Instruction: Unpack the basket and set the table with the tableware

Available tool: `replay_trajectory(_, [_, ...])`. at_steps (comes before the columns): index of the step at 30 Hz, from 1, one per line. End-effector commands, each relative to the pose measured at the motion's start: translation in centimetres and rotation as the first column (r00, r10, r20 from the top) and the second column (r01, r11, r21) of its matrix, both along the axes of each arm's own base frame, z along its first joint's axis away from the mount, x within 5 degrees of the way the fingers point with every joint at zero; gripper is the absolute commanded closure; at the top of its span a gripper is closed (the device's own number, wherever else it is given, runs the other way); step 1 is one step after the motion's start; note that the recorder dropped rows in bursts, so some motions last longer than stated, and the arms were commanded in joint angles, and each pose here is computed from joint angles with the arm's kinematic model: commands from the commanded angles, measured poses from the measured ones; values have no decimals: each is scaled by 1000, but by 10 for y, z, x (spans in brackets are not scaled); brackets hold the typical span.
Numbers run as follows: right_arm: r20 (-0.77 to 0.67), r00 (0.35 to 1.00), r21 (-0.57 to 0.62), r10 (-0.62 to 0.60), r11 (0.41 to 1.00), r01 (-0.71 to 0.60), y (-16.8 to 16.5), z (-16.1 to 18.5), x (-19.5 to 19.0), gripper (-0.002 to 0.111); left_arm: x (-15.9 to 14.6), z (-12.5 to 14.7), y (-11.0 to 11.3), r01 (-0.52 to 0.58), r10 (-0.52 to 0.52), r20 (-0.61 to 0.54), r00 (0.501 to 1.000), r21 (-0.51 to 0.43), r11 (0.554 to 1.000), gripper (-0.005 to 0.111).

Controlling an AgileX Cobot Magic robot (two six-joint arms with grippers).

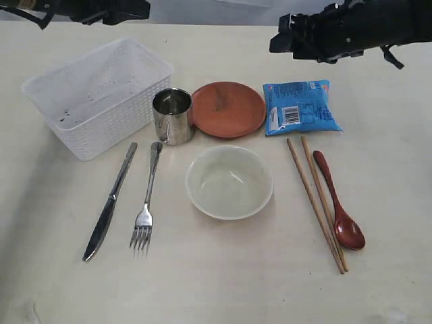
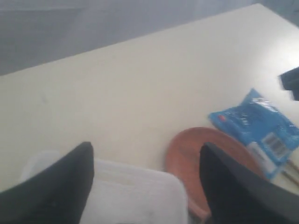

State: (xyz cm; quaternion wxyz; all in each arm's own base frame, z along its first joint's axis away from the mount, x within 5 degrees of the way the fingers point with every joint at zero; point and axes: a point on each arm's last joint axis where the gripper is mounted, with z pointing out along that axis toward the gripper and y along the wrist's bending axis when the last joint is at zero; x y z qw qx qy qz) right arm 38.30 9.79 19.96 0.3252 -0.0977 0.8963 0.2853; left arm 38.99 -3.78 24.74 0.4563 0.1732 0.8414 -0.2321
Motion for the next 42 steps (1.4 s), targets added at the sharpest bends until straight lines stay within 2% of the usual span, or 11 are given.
replay_trajectory(1, [23, 993, -5, 117, 993, -117, 3, 21, -14, 54, 0, -20, 23, -220, 221, 3, 975, 146, 965, 46])
replay_trajectory(3, [27, 990, 6, 141, 990, -141, 5, 26, -17, 54, -3, -32, 26, -250, 257, -21, 966, 175, 952, 46])
replay_trajectory(8, [32, 990, 9, 134, 991, -135, 4, 28, -17, 54, -1, -48, 27, -215, 229, -36, 973, 226, 950, 46])
replay_trajectory(12, [29, 990, 13, 140, 990, -141, 5, 28, -18, 54, 3, -56, 38, -299, 318, -15, 948, 300, 906, 46])
replay_trajectory(15, [27, 988, 17, 149, 989, -150, 7, 28, -18, 54, 4, -61, 36, -300, 323, -48, 945, 268, 916, 46])
replay_trajectory(17, [30, 986, 15, 162, 987, -163, 11, 28, -20, 54, 2, -60, 28, -251, 272, -64, 960, 235, 939, 49])
replay_trajectory(21, [34, 973, -11, 227, 974, -227, 27, 27, -26, 54, 2, -55, 15, -157, 172, -83, 982, 169, 973, 72])
replay_trajectory(26, [29, 926, -94, 378, 923, -373, 61, 23, -43, 54, 2, -55, 15, -158, 174, -83, 981, 171, 973, 106])
replay_trajectory(32, [114, 903, -267, 414, 888, -373, 109, 17, -56, 54, 2, -55, 16, -170, 187, -80, 979, 177, 969, 106])
replay_trajectory(36, [153, 905, -305, 397, 890, -339, 128, 6, -54, 54, 2, -55, 17, -173, 190, -79, 979, 179, 969, 106])
replay_trajectory(42, [97, 919, -288, 382, 895, -342, 143, -23, -33, 54, 3, -56, 19, -190, 206, -69, 976, 197, 962, 106])
